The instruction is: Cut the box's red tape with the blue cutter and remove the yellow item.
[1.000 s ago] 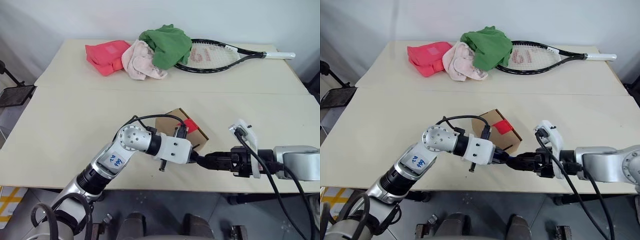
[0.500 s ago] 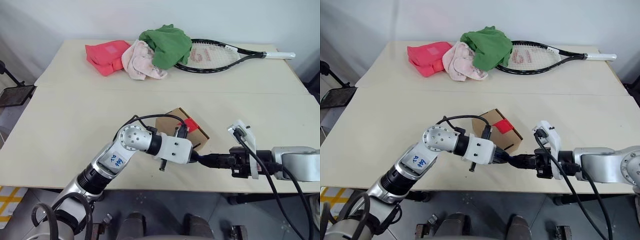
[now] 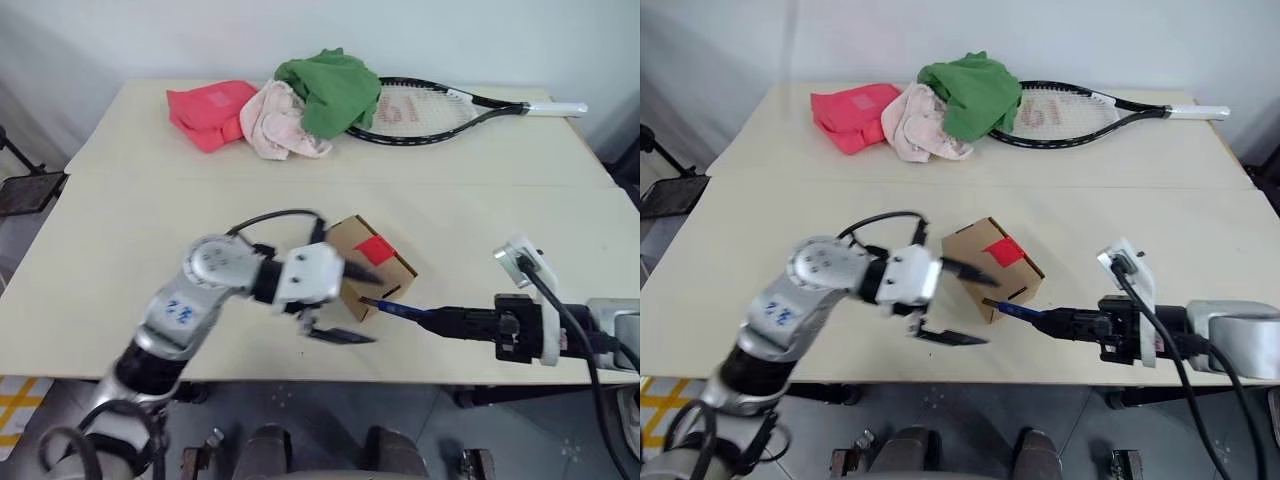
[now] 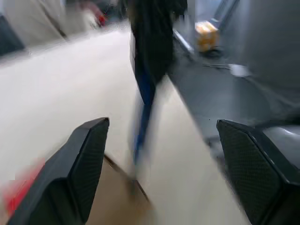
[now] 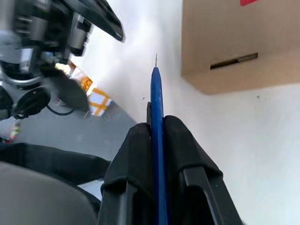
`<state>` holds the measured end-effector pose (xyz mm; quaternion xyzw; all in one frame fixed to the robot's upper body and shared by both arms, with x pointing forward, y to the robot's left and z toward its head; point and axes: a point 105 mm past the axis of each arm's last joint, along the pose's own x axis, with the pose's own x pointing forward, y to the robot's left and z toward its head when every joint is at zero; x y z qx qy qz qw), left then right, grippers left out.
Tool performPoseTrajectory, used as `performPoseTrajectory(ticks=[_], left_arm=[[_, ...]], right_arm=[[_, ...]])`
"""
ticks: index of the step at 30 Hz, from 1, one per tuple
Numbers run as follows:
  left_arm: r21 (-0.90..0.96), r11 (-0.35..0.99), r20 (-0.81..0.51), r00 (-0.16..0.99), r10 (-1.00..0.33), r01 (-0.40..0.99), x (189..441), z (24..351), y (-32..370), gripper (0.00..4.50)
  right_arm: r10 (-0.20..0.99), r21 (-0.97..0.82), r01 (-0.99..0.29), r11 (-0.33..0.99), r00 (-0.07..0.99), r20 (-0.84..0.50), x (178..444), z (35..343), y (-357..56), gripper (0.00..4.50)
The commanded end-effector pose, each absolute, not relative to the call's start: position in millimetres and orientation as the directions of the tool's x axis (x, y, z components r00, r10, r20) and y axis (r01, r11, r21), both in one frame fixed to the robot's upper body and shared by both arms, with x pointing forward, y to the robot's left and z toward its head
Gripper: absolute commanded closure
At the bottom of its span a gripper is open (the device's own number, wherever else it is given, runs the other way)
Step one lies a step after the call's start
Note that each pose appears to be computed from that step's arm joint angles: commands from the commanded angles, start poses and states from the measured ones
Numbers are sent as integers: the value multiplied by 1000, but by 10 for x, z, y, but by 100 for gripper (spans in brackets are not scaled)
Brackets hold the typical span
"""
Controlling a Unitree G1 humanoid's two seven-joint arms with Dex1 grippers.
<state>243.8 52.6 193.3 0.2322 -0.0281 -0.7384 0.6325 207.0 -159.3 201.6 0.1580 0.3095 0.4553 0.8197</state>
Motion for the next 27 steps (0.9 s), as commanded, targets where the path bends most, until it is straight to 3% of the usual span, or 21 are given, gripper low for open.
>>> performPoseTrajectory(ticks=[1,4,6,11,17,22,27], left_arm=[[190,-116,-319,-51,-946,975,2448,1886,1062,67],[172,-17,-284,33,-958,985,2604,1918,1266,67],[185,75,-206,113,-972,980,2780,2000,1329,124],[175,127,-119,149,-982,976,2980,2036,1222,272],[173,128,-102,147,-984,977,3102,1972,1014,450],[171,161,-93,179,-979,972,3186,1931,976,450],[177,188,-103,208,-973,966,3257,1961,938,450]], right_arm=[[841,482,-690,540,457,-289,1938,2277,-1746,440],[800,446,-669,595,544,-253,1912,2372,-1909,440],[761,393,-658,643,607,-228,1905,2435,-2041,440],[606,250,-564,787,784,-138,1953,2487,-2435,440],[388,93,-377,922,904,-178,1939,2205,-2928,440],[331,-16,-334,942,939,-98,1933,2160,-3053,440],[433,-55,-439,897,896,-97,2062,2295,-2761,440]])
